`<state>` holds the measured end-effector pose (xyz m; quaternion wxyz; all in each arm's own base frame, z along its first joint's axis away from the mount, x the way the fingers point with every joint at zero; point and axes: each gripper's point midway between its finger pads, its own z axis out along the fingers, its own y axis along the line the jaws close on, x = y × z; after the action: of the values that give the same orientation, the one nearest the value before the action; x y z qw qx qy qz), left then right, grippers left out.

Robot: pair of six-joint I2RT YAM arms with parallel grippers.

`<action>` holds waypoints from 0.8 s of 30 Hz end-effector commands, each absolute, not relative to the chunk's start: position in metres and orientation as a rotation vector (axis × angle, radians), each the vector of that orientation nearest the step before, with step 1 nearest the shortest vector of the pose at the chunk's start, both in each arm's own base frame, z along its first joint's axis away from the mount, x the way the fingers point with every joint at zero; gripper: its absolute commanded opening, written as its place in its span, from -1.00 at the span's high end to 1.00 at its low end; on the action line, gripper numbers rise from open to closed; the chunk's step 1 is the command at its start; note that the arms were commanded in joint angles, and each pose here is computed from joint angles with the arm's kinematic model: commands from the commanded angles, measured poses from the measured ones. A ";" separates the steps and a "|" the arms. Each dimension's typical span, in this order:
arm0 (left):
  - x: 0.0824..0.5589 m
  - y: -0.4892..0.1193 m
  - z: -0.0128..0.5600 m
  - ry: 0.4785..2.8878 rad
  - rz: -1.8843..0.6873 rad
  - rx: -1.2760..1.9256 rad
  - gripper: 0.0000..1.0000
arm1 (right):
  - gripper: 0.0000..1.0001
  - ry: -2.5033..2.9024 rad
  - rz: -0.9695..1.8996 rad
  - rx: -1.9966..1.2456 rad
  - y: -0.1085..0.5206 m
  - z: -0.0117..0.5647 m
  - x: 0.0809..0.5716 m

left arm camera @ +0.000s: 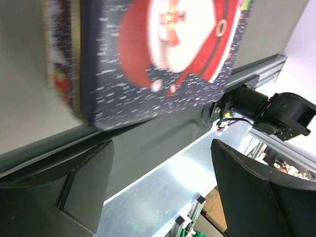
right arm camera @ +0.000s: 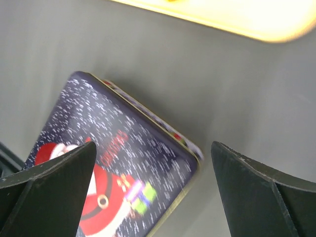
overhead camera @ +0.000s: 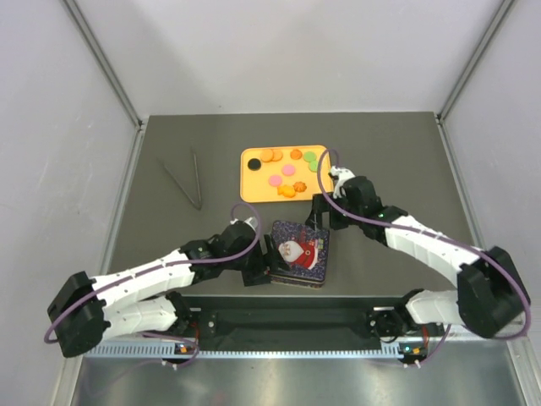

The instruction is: Pack the cookies

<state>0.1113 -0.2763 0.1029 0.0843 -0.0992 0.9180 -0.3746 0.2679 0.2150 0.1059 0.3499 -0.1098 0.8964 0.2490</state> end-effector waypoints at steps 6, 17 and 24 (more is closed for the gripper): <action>0.114 -0.310 0.105 2.652 -1.229 -0.305 -0.68 | -0.99 2.218 0.838 -0.507 0.261 0.114 0.286; 0.115 -0.311 0.093 2.668 -1.178 -0.344 -0.67 | -0.99 2.261 0.876 -0.532 0.271 0.090 0.276; 0.132 -0.306 0.080 2.646 -1.073 -0.373 -0.65 | -0.99 2.276 0.892 -0.502 0.262 0.085 0.260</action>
<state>0.1133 -0.3034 0.0775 0.0944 -0.1123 0.9183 -0.3677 0.2646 0.2577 0.0702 0.2957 -0.1855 0.8811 0.3190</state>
